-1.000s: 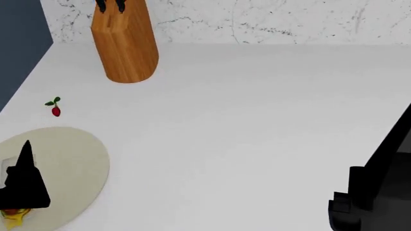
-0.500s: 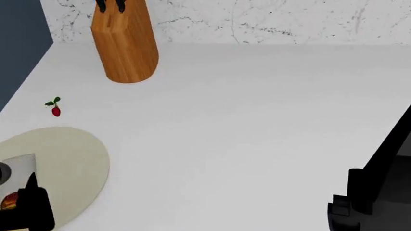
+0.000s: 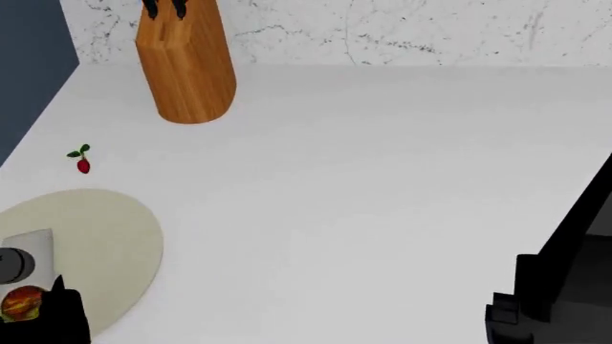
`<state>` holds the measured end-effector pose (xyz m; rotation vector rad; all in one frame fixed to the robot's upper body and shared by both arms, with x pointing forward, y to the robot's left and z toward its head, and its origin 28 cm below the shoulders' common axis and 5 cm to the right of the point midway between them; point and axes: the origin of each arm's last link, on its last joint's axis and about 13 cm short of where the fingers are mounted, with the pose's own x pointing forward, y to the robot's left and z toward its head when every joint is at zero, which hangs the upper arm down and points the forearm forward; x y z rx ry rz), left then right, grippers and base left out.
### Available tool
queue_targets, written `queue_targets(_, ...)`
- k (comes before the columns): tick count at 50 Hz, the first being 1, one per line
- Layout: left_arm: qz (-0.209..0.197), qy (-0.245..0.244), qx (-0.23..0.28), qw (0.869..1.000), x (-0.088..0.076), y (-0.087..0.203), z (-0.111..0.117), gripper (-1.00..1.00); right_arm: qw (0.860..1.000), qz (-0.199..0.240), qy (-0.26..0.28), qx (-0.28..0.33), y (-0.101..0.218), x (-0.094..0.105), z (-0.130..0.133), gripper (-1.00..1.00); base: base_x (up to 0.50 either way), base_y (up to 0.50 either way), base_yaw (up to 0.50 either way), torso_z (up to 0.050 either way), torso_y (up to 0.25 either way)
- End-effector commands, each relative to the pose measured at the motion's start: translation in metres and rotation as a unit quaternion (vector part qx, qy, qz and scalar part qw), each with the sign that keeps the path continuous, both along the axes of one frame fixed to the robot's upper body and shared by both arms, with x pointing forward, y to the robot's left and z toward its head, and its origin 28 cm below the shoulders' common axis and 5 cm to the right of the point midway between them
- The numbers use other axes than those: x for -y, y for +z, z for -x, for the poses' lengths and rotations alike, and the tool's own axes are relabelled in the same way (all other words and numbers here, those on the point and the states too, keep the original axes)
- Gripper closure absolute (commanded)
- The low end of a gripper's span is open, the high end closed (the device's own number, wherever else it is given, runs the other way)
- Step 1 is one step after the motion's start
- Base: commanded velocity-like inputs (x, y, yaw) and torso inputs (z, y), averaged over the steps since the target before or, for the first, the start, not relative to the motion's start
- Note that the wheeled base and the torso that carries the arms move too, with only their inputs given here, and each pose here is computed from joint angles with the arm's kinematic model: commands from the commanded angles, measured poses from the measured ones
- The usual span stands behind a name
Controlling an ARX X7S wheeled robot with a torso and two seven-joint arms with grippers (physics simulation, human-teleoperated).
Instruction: Pick the burrito from the counter and place it in the microwave.
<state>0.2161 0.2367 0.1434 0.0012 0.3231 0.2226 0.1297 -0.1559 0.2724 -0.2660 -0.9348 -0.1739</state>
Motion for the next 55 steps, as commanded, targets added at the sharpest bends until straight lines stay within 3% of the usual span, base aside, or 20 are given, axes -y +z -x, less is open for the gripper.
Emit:
queue_targets(1, 0.021, -0.002, -0.01, 1.0, -0.001, -0.008, -0.008, -1.0, 1.0, 0.013, 0.008, 0.012, 0.002, -0.001, 0.001, -1.0, 0.0, 0.0, 0.0, 0.0, 0.0)
queue_targets(21, 0.022, 0.002, -0.027, 0.999, -0.004, -0.023, -0.022, -1.0, 1.0, 0.017, 0.006, 0.009, 0.003, 0.0, 0.0, -1.0, 0.0, 0.0, 0.0, 0.0, 0.0)
queue_targets(45, 0.018, 0.004, -0.034, 0.999, -0.002, -0.033, -0.021, -1.0, 1.0, 0.017, 0.008, 0.007, 0.003, 0.0, 0.0, -1.0, 0.0, 0.0, 0.0, 0.0, 0.0)
queue_targets(46, 0.018, 0.007, -0.03, 0.999, -0.003, -0.032, -0.02, 1.0, 1.0, 0.018, 0.009, 0.007, 0.003, 0.0, 0.0, -1.0, 0.0, 0.0, 0.0, 0.0, 0.0)
queue_targets(55, 0.017, 0.013, -0.017, 1.0, -0.002, -0.028, -0.019, 1.0, 1.0, 0.018, 0.009, 0.006, 0.003, 0.0, 0.0, -1.0, 0.0, 0.0, 0.0, 0.0, 0.0)
